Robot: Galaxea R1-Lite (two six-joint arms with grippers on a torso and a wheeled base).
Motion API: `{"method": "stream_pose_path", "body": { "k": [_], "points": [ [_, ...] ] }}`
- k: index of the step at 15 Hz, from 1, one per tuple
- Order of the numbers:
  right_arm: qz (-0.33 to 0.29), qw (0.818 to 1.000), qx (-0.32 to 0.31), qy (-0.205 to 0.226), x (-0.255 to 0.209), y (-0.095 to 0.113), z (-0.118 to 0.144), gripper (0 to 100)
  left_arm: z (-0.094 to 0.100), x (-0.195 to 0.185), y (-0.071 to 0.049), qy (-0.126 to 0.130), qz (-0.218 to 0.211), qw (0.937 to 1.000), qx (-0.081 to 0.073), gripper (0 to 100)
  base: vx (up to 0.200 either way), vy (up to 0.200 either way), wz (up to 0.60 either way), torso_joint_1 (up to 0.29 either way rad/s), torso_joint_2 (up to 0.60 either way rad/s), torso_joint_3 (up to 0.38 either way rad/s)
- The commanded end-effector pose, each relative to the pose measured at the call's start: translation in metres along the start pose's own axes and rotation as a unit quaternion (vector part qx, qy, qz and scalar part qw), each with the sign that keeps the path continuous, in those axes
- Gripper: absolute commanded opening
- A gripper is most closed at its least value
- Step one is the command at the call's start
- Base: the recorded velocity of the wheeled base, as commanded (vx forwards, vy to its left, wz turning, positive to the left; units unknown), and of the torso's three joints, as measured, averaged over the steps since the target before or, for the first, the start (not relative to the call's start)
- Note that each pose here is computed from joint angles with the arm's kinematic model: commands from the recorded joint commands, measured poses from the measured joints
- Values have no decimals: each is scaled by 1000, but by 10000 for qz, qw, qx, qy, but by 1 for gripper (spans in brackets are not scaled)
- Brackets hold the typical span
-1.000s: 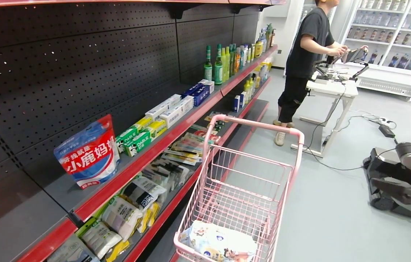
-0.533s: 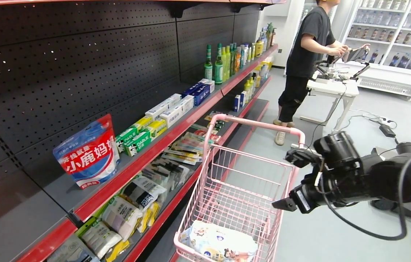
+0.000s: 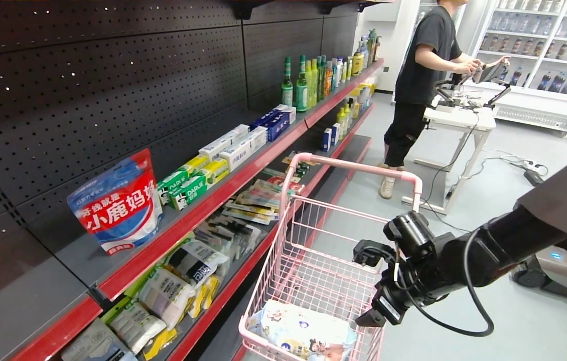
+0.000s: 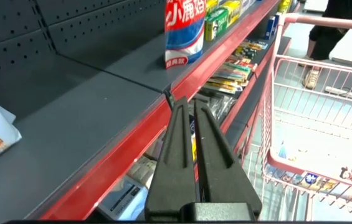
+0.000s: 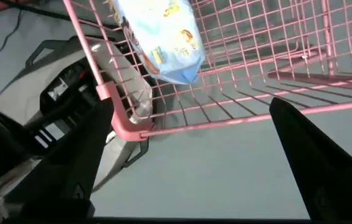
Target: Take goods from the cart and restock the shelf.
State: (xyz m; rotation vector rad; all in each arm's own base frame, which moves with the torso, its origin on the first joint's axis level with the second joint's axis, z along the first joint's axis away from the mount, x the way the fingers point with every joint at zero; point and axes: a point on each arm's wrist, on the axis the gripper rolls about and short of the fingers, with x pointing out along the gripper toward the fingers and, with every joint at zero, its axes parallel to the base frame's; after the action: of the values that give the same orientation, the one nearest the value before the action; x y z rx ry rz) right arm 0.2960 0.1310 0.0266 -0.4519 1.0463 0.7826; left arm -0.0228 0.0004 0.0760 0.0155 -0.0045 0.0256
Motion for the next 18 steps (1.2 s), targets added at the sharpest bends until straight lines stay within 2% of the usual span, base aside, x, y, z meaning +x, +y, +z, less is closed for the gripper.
{"method": "stream_pose_path", "body": {
  "k": [1,5,9,13,18],
  "points": [
    [97,9999,-46,130,16,2,2,100,0,0,0,0,3,10000,-1,0,0,0,0,-144,339,188],
    [325,9988,-354,117,33,8,10,100,0,0,0,-7,3,10000,-1,0,0,0,0,-145,344,190],
    [417,9949,-911,138,38,2,6,100,0,0,0,0,3,10000,-1,0,0,0,0,-152,341,194],
    [457,9948,-905,-100,34,-4,13,100,0,0,0,8,3,10000,-1,0,0,0,0,-152,364,211],
    [512,9950,-861,-38,41,-6,12,100,0,0,0,8,3,10000,-1,0,0,0,0,-20,55,31]
  ]
}}
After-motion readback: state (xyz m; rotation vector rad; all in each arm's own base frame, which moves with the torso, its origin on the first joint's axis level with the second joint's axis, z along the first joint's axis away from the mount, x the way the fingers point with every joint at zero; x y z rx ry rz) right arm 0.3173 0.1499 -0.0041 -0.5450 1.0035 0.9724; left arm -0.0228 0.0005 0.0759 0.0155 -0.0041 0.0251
